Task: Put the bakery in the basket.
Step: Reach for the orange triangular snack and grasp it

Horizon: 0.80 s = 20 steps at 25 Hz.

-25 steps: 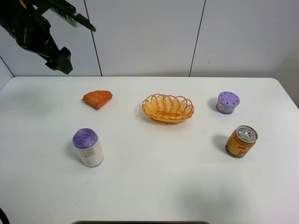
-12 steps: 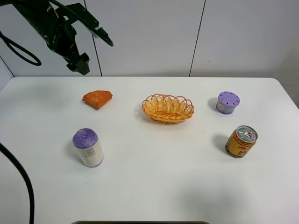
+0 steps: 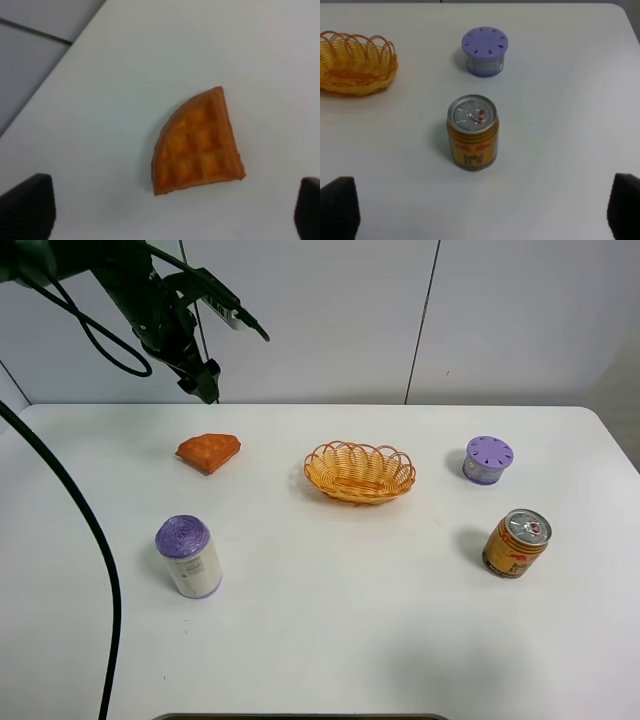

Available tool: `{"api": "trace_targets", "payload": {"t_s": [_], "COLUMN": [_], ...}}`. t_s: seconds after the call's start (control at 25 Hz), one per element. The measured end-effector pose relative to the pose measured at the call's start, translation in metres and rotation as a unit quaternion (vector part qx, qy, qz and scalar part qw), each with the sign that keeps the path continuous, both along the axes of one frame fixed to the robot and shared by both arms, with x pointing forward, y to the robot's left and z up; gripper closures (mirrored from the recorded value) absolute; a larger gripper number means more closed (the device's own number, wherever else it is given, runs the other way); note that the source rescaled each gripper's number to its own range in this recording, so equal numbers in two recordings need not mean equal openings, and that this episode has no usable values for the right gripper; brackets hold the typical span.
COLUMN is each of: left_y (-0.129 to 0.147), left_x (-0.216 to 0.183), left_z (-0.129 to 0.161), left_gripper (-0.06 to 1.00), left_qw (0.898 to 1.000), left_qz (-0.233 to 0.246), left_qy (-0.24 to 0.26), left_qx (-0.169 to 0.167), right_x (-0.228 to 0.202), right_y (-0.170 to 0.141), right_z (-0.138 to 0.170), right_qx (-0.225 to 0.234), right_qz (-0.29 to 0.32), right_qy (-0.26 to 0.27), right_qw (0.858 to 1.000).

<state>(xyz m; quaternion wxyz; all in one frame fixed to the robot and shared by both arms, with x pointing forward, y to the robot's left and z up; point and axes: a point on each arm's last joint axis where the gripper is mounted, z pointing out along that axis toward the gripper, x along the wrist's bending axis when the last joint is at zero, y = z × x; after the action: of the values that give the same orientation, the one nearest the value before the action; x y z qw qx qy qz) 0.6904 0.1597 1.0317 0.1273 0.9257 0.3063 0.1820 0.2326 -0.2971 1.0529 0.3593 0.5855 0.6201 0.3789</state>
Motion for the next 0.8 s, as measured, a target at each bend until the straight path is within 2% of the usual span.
{"api": "trace_targets", "payload": {"t_s": [0.8], "left_y": [-0.006], "left_x": [0.028], "left_z": [-0.106], "left_gripper": [0.03], "left_qw": [0.998], "left_qz": [0.018], "left_qy": [0.054], "left_qx": [0.007], "right_x": [0.000], "right_y": [0.000], "right_z": [0.000], "right_qx": [0.000], "right_qz": [0.000], "right_qy": [0.000], "right_qw": [1.000]}}
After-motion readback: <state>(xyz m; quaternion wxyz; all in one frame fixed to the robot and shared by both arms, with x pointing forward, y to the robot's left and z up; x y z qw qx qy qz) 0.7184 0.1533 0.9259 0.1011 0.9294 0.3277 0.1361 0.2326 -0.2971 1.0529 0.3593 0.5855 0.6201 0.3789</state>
